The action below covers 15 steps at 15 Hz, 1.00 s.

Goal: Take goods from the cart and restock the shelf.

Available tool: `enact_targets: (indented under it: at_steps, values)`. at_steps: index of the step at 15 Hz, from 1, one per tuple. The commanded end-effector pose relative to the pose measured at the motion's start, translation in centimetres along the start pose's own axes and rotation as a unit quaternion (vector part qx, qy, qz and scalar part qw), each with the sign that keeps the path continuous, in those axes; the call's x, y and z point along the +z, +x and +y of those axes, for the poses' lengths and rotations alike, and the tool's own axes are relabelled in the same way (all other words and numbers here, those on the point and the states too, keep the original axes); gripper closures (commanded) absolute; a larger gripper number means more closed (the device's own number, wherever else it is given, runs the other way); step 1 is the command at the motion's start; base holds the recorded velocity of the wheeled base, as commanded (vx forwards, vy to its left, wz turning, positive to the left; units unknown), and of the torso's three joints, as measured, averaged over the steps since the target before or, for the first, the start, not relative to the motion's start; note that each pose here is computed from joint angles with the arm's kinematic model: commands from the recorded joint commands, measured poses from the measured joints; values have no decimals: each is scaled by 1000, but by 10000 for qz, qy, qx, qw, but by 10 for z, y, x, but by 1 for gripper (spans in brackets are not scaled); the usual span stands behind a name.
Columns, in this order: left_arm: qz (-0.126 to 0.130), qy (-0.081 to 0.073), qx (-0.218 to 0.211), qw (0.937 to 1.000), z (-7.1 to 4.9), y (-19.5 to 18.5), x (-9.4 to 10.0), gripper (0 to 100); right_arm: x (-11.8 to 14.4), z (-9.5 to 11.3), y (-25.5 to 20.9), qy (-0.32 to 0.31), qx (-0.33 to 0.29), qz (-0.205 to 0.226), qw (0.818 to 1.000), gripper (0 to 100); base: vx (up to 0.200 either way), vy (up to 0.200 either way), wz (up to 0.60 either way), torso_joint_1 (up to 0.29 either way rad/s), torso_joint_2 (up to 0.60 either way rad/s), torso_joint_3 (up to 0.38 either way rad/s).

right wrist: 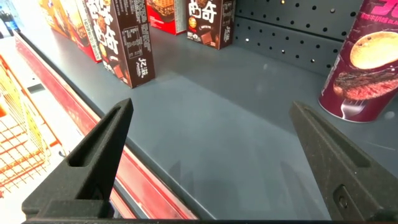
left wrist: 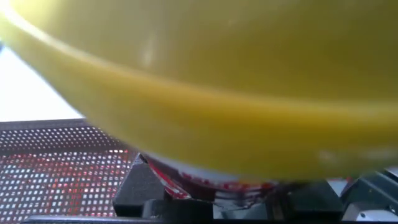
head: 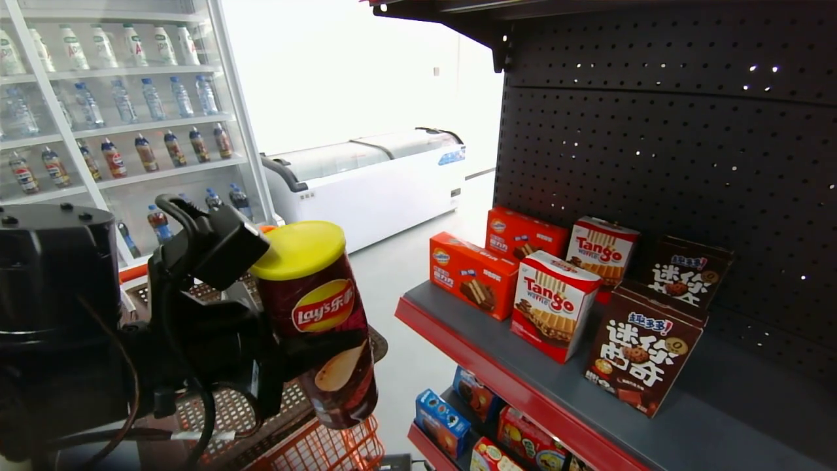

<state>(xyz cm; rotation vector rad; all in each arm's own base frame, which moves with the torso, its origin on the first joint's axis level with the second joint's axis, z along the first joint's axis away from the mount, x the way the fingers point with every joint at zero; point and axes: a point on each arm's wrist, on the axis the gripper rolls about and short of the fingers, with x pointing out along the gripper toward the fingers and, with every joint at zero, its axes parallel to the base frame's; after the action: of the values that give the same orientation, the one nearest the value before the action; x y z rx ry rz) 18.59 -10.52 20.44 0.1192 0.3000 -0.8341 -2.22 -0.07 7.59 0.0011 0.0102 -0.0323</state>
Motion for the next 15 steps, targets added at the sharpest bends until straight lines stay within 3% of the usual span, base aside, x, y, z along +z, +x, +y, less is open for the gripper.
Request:
enact_targets:
  at_steps: [1, 5, 11, 13, 15]
  values:
    - [-21, 27, -27, 10000, -12, -21, -13, 100, 0, 0, 0, 1, 1, 3, 10000, 0, 0, 0, 0, 0, 0, 0]
    - [-187, 75, -33, 9998, -19, -39, -16, 100, 0, 0, 0, -7, 8, 10, 10000, 0, 0, 0, 0, 0, 0, 0]
    - [-244, 140, -271, 9992, -24, -32, -4, 100, 0, 0, 0, -7, 8, 10, 10000, 0, 0, 0, 0, 0, 0, 0]
    - [-171, 118, -285, 9994, -22, -24, -2, 100, 0, 0, 0, -6, 8, 3, 10000, 0, 0, 0, 0, 0, 0, 0]
    - [-121, 102, -289, 9995, -21, -21, -4, 100, 0, 0, 0, 1, 8, 10, 10000, 0, 0, 0, -600, 0, 5, 5]
